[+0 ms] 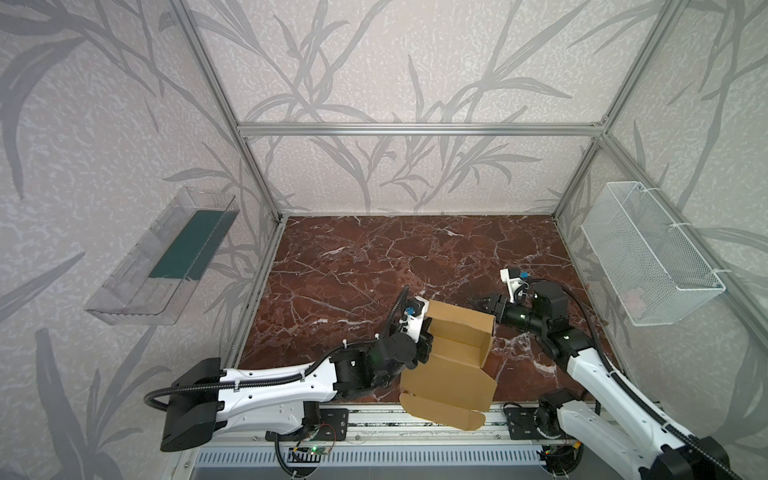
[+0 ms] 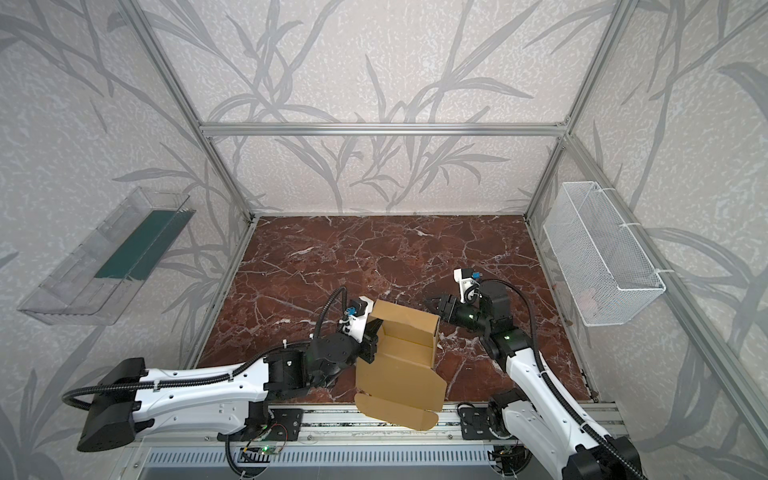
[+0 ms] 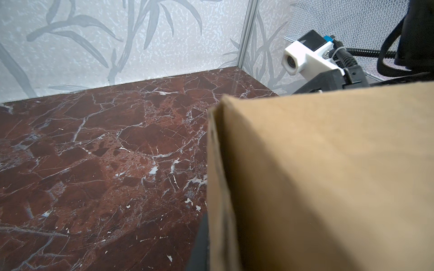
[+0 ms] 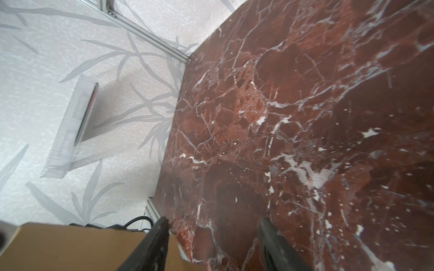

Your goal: Fold the paper box

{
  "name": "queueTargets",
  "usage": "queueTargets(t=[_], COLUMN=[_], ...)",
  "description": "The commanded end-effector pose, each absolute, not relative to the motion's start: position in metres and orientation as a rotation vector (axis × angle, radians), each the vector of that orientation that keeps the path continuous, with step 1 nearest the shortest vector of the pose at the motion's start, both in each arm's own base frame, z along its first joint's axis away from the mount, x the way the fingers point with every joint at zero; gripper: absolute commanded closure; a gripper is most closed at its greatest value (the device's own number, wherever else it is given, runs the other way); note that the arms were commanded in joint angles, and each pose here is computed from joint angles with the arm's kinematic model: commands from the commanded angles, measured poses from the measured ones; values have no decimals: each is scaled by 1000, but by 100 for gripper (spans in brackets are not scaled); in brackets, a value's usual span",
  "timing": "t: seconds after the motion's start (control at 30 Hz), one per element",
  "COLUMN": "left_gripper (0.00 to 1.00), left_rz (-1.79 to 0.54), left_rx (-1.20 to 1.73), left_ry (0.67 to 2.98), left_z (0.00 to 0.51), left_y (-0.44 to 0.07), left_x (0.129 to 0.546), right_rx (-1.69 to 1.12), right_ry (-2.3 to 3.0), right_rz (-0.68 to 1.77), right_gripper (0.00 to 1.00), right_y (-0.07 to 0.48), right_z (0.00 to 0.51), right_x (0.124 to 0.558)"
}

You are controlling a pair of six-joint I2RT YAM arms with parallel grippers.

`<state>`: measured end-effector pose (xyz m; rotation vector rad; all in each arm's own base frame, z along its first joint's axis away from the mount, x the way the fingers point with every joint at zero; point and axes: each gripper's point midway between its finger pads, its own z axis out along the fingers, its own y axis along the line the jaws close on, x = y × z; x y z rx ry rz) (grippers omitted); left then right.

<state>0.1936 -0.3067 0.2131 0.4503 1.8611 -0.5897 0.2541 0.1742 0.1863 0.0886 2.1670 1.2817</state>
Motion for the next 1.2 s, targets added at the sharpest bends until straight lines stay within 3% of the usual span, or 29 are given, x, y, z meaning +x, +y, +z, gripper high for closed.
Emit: queueTargets(t=[0.0,0.5,0.73,1.17], left_gripper=[100,100,100,100], left_rz=[-667,-629,-611,-553], left_rx=[466,493,482,460], left_ry=[1859,1882,1888,1930], left_z=[214,201,198,184], left_y=[-312,-324,-324,-311], left_x=[192,207,211,212], right_rx=[11,-62,-83,-34], right_ry=[2116,2099,2127,2170], right_rz=[1441,1642,1616,1497], right_gripper=[39,40,41,41], right_y=[188,215,224,214], right_z=[198,201,195,189], right_x=[242,207,190,201])
